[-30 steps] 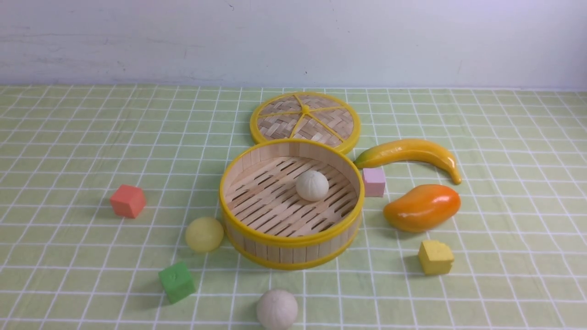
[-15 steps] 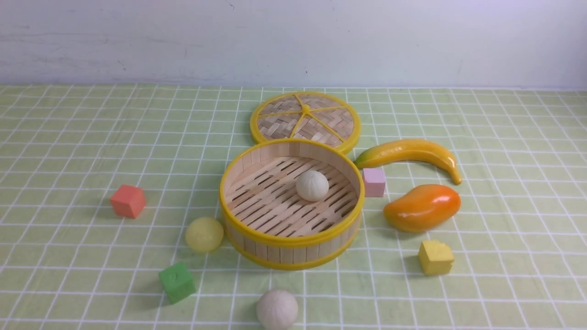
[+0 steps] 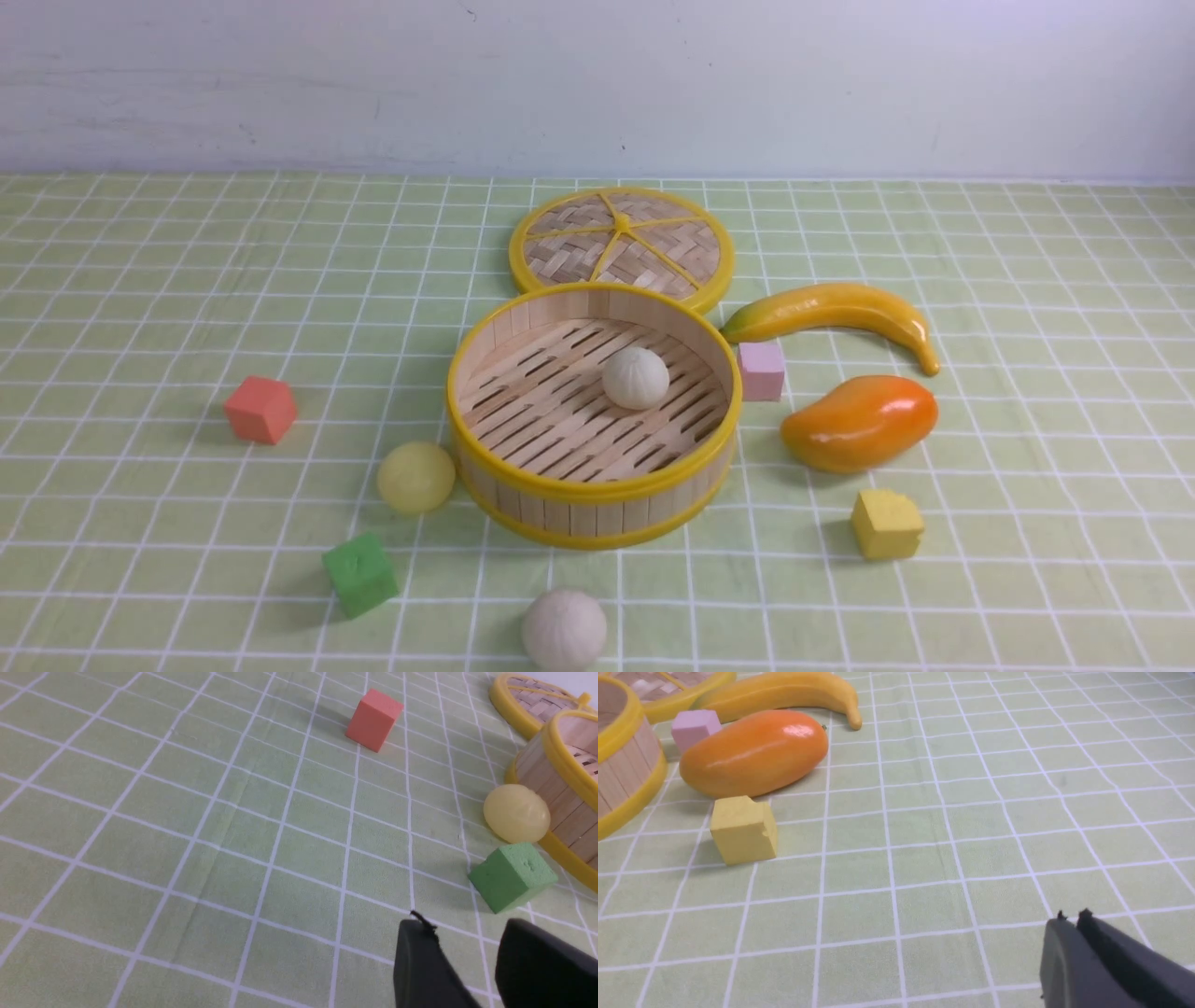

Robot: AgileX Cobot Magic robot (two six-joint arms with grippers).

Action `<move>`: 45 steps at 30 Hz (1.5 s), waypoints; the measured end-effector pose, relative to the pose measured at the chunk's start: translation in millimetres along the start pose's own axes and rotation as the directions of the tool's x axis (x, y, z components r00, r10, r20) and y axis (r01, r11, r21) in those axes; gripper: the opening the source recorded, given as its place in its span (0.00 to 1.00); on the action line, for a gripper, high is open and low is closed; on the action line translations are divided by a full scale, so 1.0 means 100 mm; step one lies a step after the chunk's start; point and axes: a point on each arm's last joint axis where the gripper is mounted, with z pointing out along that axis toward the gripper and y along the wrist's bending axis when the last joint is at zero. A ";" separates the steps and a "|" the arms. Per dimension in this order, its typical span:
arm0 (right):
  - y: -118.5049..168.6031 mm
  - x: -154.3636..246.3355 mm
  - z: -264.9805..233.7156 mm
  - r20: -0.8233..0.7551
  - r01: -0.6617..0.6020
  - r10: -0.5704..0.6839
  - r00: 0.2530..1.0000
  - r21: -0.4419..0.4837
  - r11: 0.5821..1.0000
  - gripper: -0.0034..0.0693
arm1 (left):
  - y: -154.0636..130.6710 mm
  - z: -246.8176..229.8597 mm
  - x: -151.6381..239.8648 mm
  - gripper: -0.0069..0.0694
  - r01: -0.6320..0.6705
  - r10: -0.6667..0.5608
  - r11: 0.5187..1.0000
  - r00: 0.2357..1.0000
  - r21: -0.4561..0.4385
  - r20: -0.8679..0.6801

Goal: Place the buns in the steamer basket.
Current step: Use the left arm to grab a steamed stuffed bun

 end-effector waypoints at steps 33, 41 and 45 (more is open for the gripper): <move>0.00 0.00 0.00 0.001 0.000 0.000 1.000 0.000 1.000 0.16 | -0.15 -0.17 -0.51 0.40 0.211 -0.359 0.918 0.801 0.335 0.479; 0.00 0.00 0.00 0.001 -0.001 0.001 1.000 0.000 1.000 0.18 | -0.41 -0.64 -1.17 0.40 0.179 -0.434 0.872 0.711 0.455 0.554; 0.00 0.00 0.00 0.001 -0.001 0.001 1.000 0.000 1.000 0.18 | -0.59 -0.76 -1.52 0.40 0.220 -0.437 0.866 0.770 0.449 0.465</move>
